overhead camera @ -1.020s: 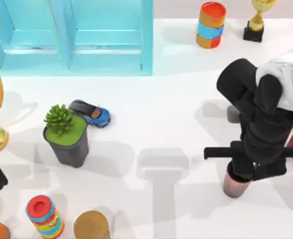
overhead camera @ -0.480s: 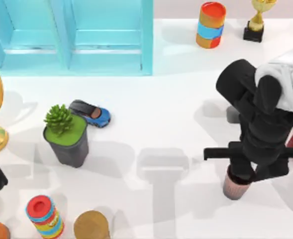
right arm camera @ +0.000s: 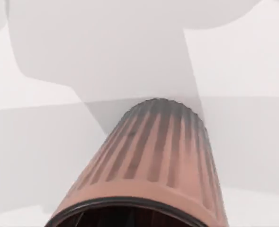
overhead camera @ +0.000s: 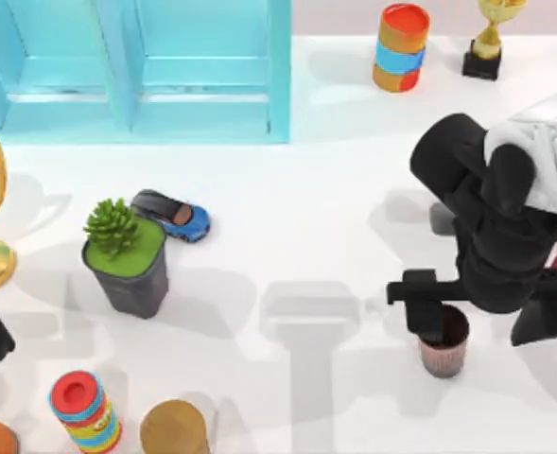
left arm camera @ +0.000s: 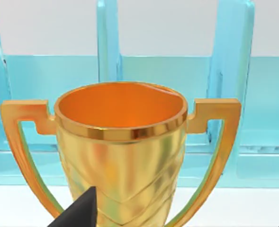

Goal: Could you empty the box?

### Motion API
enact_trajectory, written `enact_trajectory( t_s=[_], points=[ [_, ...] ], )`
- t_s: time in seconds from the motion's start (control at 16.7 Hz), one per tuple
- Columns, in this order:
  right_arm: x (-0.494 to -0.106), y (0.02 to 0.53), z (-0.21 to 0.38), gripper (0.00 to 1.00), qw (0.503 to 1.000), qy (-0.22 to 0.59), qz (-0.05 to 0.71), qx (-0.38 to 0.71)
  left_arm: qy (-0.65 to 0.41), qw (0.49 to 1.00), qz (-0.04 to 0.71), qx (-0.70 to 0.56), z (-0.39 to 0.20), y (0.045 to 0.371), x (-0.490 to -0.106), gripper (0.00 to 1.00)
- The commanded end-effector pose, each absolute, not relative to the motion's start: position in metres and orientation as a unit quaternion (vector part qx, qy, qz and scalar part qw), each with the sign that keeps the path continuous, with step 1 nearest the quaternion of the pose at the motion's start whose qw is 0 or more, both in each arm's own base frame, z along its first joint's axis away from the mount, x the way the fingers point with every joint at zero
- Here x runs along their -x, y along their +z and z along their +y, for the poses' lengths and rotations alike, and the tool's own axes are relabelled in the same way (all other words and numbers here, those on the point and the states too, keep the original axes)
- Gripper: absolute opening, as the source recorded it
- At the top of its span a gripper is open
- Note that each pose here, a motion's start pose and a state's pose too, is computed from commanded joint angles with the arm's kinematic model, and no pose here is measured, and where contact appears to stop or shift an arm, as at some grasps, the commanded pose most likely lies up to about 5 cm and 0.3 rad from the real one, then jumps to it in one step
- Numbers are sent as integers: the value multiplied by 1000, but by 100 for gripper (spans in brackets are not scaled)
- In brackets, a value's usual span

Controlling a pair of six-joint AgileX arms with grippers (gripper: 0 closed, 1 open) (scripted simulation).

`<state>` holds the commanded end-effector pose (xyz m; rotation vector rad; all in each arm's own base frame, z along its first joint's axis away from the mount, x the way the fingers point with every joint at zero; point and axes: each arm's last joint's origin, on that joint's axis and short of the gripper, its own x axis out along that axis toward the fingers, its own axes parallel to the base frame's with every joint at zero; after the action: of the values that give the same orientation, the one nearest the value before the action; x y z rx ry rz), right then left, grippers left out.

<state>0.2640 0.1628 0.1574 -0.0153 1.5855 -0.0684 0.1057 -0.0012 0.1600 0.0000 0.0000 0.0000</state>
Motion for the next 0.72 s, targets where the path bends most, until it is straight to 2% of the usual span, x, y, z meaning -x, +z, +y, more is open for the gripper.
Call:
enact_trajectory(
  t_s=[0.72],
  points=[
    [-266, 172, 164, 100, 699, -34, 714, 7, 0, 1000, 0, 0, -1, 160, -106, 100]
  ],
)
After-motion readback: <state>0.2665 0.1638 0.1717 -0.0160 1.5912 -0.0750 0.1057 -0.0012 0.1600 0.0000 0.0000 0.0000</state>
